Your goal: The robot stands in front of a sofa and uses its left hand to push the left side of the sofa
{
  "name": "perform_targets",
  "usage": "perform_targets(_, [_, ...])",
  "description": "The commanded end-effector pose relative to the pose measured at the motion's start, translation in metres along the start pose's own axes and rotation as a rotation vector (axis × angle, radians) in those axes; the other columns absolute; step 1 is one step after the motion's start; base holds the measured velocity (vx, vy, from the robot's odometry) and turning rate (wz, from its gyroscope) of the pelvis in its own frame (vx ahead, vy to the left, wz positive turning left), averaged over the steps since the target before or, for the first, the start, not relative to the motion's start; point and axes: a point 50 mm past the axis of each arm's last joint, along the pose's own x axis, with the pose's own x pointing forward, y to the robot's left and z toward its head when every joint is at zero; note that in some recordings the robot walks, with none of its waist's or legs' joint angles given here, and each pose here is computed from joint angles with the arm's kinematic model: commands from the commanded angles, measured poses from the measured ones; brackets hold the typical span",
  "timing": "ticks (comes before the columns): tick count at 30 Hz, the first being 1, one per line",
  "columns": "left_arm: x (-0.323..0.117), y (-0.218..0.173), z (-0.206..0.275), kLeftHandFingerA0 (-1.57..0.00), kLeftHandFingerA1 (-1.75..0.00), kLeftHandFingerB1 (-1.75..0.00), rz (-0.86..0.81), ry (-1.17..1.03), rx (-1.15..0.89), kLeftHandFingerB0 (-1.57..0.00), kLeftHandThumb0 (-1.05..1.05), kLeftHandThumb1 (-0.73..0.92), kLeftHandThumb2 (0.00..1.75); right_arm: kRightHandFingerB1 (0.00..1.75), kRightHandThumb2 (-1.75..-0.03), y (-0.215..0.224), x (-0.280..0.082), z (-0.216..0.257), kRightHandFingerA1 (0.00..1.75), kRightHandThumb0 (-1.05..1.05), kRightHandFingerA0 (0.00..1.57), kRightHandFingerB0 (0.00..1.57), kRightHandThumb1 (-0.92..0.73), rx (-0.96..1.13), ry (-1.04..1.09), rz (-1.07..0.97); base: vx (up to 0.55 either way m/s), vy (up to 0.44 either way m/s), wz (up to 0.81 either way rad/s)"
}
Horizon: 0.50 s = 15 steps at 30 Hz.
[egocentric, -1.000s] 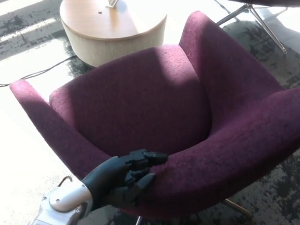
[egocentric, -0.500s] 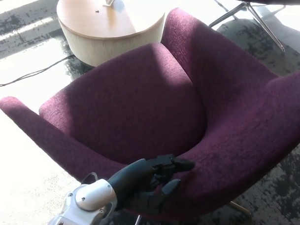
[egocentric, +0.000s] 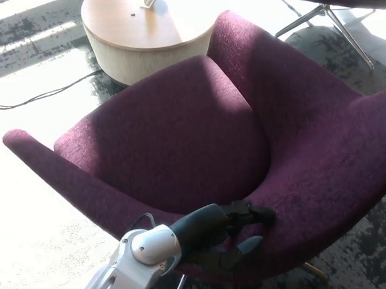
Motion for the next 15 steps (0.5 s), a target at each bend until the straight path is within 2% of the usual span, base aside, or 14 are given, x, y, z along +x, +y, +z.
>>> perform_targets(1, [0.0147,-0.0313,0.0170,-0.09,-0.27,-0.25,-0.165,-0.070,0.024,-0.15,-0.81,0.87,0.70,0.36,-0.66,-0.0054,-0.0008,0.0008,0.45,-0.66,0.73,0.51,-0.82,-0.030,-0.026,-0.011,0.00,0.000,0.00])
perform_targets(2, [0.0152,-0.0324,0.0179,-0.09,-0.27,-0.25,-0.169,-0.068,0.019,-0.15,-0.81,0.87,0.70,0.36,-0.66,-0.0057,-0.0007,0.0009,0.45,-0.66,0.73,0.51,-0.82,-0.031,-0.025,-0.012,0.00,0.000,0.00])
perform_targets(3, [0.0177,-0.0336,0.0184,-0.11,-0.28,-0.26,-0.169,-0.058,0.006,-0.13,-0.79,0.89,0.67,0.38,-0.65,-0.0060,0.0009,0.0023,0.50,-0.63,0.77,0.58,-0.82,-0.035,-0.022,-0.021,0.00,0.000,0.00])
perform_targets(4, [0.0177,-0.0335,0.0189,0.00,-0.38,-0.38,-0.164,-0.051,0.012,-0.18,-0.85,0.73,1.07,0.37,-0.65,-0.0060,0.0018,0.0033,0.46,-0.62,0.72,0.55,-0.81,-0.048,-0.022,-0.019,0.00,0.000,0.00])
perform_targets(5, [0.0180,-0.0336,0.0194,0.00,-0.38,-0.36,-0.161,-0.051,0.015,-0.12,-0.88,0.76,1.07,0.38,-0.65,-0.0061,0.0027,0.0041,0.45,-0.61,0.69,0.58,-0.80,-0.058,-0.022,-0.019,0.00,0.000,0.00])
perform_targets(7, [0.0191,-0.0347,0.0210,-0.01,-0.39,-0.37,-0.165,-0.067,0.009,-0.13,-0.85,0.75,1.07,0.39,-0.64,-0.0059,0.0041,0.0056,0.47,-0.62,0.71,0.64,-0.79,-0.039,-0.019,-0.029,0.00,0.000,0.00])
perform_targets(8, [0.0199,-0.0353,0.0222,-0.02,-0.40,-0.37,-0.165,-0.071,0.013,-0.10,-0.86,0.75,1.07,0.38,-0.65,-0.0062,0.0063,0.0072,0.43,-0.62,0.62,0.61,-0.79,-0.142,-0.016,-0.035,0.00,0.000,0.00])
perform_targets(9, [0.0204,-0.0362,0.0226,-0.04,-0.41,-0.37,-0.164,-0.071,0.016,-0.13,-0.85,0.74,1.08,0.40,-0.64,-0.0063,0.0066,0.0073,0.55,-0.59,0.76,0.67,-0.77,-0.133,-0.011,-0.036,0.00,0.000,0.00])
perform_targets(10, [0.0206,-0.0371,0.0225,-0.04,-0.41,-0.37,-0.164,-0.069,0.018,-0.13,-0.85,0.74,1.08,0.40,-0.64,-0.0061,0.0059,0.0065,0.55,-0.59,0.76,0.67,-0.77,-0.065,-0.006,-0.036,0.00,0.000,0.00])
perform_targets(11, [0.0209,-0.0378,0.0229,-0.02,-0.42,-0.37,-0.170,-0.074,0.019,-0.11,-0.76,0.70,1.07,0.39,-0.64,-0.0062,0.0055,0.0062,0.48,-0.61,0.68,0.64,-0.78,-0.071,-0.009,-0.033,0.00,0.000,0.00])
perform_targets(13, [0.0201,-0.0405,0.0210,0.00,-0.40,-0.37,-0.178,-0.077,0.012,-0.15,-0.79,0.72,1.07,0.38,-0.64,-0.0038,0.0044,0.0046,0.49,-0.61,0.66,0.62,-0.78,-0.119,-0.006,-0.028,0.00,0.000,0.00])
perform_targets(14, [0.0203,-0.0408,0.0213,0.00,-0.39,-0.37,-0.177,-0.079,0.012,-0.18,-0.85,0.74,1.07,0.41,-0.63,-0.0044,0.0043,0.0058,0.53,-0.60,0.74,0.68,-0.76,-0.092,-0.020,-0.022,0.00,0.000,0.00])
perform_targets(15, [0.0205,-0.0409,0.0215,0.00,-0.39,-0.37,-0.177,-0.079,0.012,-0.18,-0.85,0.74,1.07,0.41,-0.63,-0.0048,0.0042,0.0064,0.53,-0.60,0.74,0.68,-0.76,-0.079,-0.026,-0.020,0.00,0.000,0.00])
